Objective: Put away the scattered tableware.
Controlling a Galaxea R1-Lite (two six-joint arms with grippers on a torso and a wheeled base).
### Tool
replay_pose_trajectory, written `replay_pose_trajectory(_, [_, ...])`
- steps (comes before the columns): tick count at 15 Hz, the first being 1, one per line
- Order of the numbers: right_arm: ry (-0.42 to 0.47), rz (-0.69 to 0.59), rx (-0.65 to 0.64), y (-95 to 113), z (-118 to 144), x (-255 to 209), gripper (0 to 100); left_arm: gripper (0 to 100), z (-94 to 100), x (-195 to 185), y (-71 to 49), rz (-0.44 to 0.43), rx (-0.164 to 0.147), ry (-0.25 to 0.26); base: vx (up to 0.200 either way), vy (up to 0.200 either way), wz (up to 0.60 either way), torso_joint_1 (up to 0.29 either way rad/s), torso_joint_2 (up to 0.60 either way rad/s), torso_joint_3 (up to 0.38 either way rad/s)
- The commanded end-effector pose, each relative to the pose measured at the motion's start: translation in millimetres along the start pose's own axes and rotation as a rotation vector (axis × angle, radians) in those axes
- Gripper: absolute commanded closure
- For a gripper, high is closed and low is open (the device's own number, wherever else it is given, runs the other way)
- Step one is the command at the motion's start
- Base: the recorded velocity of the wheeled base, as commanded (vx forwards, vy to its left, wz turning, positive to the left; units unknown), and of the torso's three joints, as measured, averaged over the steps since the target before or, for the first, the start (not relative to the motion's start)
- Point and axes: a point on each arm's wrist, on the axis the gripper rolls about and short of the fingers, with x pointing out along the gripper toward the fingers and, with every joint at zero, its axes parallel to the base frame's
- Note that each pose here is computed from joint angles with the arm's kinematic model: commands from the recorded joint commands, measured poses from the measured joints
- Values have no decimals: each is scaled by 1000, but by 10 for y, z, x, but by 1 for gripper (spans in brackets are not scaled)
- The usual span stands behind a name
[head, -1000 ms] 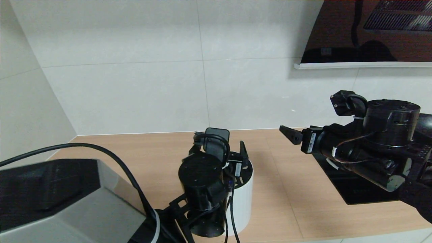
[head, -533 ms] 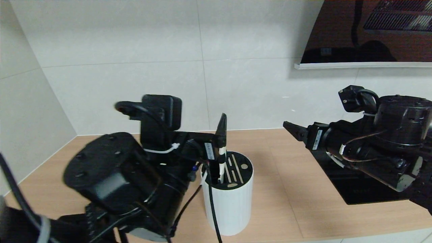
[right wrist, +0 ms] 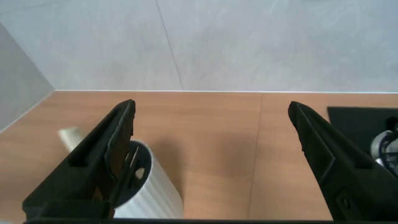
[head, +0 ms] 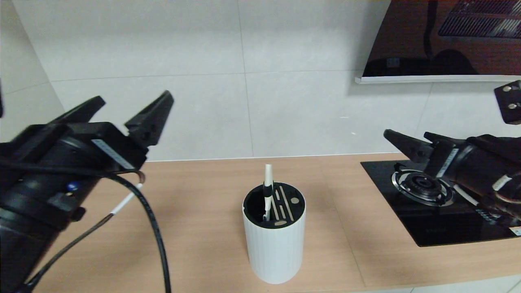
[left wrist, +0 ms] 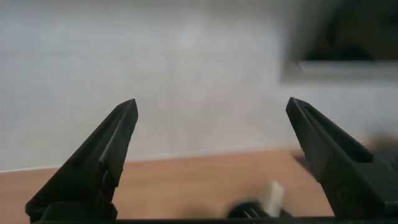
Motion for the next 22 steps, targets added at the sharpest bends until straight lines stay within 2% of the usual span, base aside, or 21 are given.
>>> replay_pose_trajectory(1, [-101, -22, -27, -168, 86, -626, 0, 0, 199, -503, 471, 67, 16, -73, 0, 0, 0, 0, 0, 0])
replay_pose_trajectory(2, [-136, -36, -65, -226, 80, -842, 0, 0, 174, -698, 598, 92, 46, -50, 0, 0, 0, 0, 0, 0])
replay_pose_trajectory(5, [-212, -92, -174, -383, -101, -1493, 0, 0, 143, -1334, 876, 187, 130, 56, 0, 0, 0, 0, 0, 0])
replay_pose_trajectory(7, [-213, -205, -240, -473, -272, -1842, 0, 0, 105, -1727, 973, 255, 188, 140, 0, 0, 0, 0, 0, 0])
replay_pose_trajectory(8, [-222, -260, -257, -485, -321, -1979, 0, 0, 111, -1858, 984, 278, 203, 158, 0, 0, 0, 0, 0, 0])
replay_pose_trajectory(9, [-245, -354, -289, -469, -386, -2204, 0, 0, 136, -2062, 974, 287, 213, 151, 0, 0, 0, 0, 0, 0])
replay_pose_trajectory(11, [-256, -405, -309, -414, -493, -2449, 0, 0, 97, -2283, 935, 292, 218, 96, 0, 0, 0, 0, 0, 0])
replay_pose_trajectory(12, [-265, -404, -316, -395, -568, -2530, 0, 0, 29, -2296, 929, 312, 208, 106, 0, 0, 0, 0, 0, 0])
replay_pose_trajectory(13, [-268, -419, -322, -381, -605, -2554, 0, 0, 0, -2295, 921, 344, 177, 100, 0, 0, 0, 0, 0, 0])
replay_pose_trajectory(14, [-284, -433, -328, -367, -678, -2600, 0, 0, -26, -2375, 887, 365, 140, 52, 0, 0, 0, 0, 0, 0])
replay_pose_trajectory(15, [-272, -446, -319, -380, -704, -2586, 0, 0, -104, -2435, 875, 369, 147, 53, 0, 0, 0, 0, 0, 0])
replay_pose_trajectory(16, [-262, -449, -315, -391, -730, -2574, 0, 0, -156, -2427, 886, 394, 145, 76, 0, 0, 0, 0, 0, 0])
replay_pose_trajectory(17, [-214, -448, -304, -437, -856, -2518, 0, 0, -249, -2409, 911, 428, 146, 106, 0, 0, 0, 0, 0, 0])
replay_pose_trajectory(18, [-157, -446, -299, -490, -1009, -2458, 0, 0, -355, -2387, 927, 402, 150, 148, 0, 0, 0, 0, 0, 0])
replay_pose_trajectory(19, [-89, -438, -295, -548, -1197, -2399, 0, 0, -485, -2364, 933, 325, 149, 203, 0, 0, 0, 0, 0, 0])
replay_pose_trajectory(21, [-14, -381, -256, -566, -1316, -2377, 0, 0, -743, -2338, 944, 175, 124, 306, 0, 0, 0, 0, 0, 0])
replay_pose_trajectory(22, [-13, -370, -249, -565, -1318, -2377, 0, 0, -795, -2337, 949, 156, 121, 326, 0, 0, 0, 0, 0, 0])
